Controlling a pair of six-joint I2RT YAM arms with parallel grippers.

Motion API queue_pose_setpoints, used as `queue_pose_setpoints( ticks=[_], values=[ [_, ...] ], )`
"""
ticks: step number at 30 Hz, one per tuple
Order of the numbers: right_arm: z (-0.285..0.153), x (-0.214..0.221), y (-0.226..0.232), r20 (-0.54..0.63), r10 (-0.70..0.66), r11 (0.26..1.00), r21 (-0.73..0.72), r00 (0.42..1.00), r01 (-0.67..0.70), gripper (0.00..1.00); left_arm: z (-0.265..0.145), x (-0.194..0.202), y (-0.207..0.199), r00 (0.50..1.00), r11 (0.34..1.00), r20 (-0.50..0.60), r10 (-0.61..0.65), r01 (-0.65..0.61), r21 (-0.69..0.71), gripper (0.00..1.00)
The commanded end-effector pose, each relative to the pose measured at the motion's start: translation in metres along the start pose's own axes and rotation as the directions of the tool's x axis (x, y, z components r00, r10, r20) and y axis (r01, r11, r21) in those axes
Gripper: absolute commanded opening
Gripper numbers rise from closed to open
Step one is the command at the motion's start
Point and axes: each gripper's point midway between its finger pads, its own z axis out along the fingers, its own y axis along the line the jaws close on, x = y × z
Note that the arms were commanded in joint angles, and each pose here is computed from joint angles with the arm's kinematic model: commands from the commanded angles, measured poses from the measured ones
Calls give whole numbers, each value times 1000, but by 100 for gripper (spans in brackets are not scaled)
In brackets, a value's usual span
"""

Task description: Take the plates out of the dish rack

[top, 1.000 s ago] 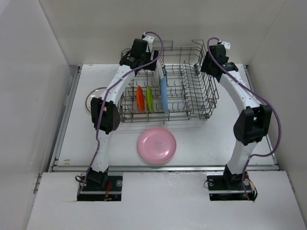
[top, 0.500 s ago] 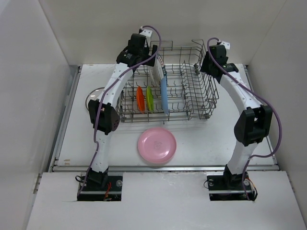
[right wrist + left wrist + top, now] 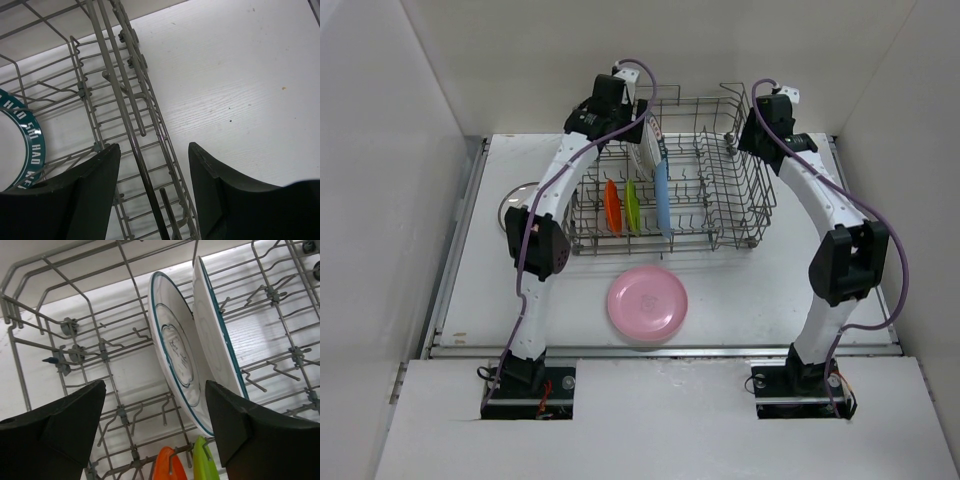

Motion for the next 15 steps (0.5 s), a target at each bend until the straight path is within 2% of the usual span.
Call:
queue_pose_setpoints(
  ticks=[1,5,8,11,13,14,15],
  values=[
    [3,20,0,-53,-11,1000,-16,999,10,62,8,7,-9,999,999,-15,-34,34,42,73],
    [2,19,0,-47,-8,1000,-18,999,7,62,22,30,-8,996,999,-77,-38,41,27,64],
    [3,23,-1,-55,-11,1000,-15,998,10,62,25,34,-12,995,997,-88,-54,58,43,64],
    [6,27,-1,-63,-14,1000,-12,998,14,62,29,41,-13,991,996,-109,-80,84,38,59],
    [6,27,-1,-63,-14,1000,-12,998,14,62,32,45,-14,990,996,-118,-79,84,37,51],
    [6,27,-1,-63,-14,1000,-12,998,14,62,32,45,-14,989,995,-118,-88,93,36,41],
    [7,31,-3,-71,-26,1000,-10,997,26,62,32,45,-14,989,995,-118,-88,93,36,36]
  ],
)
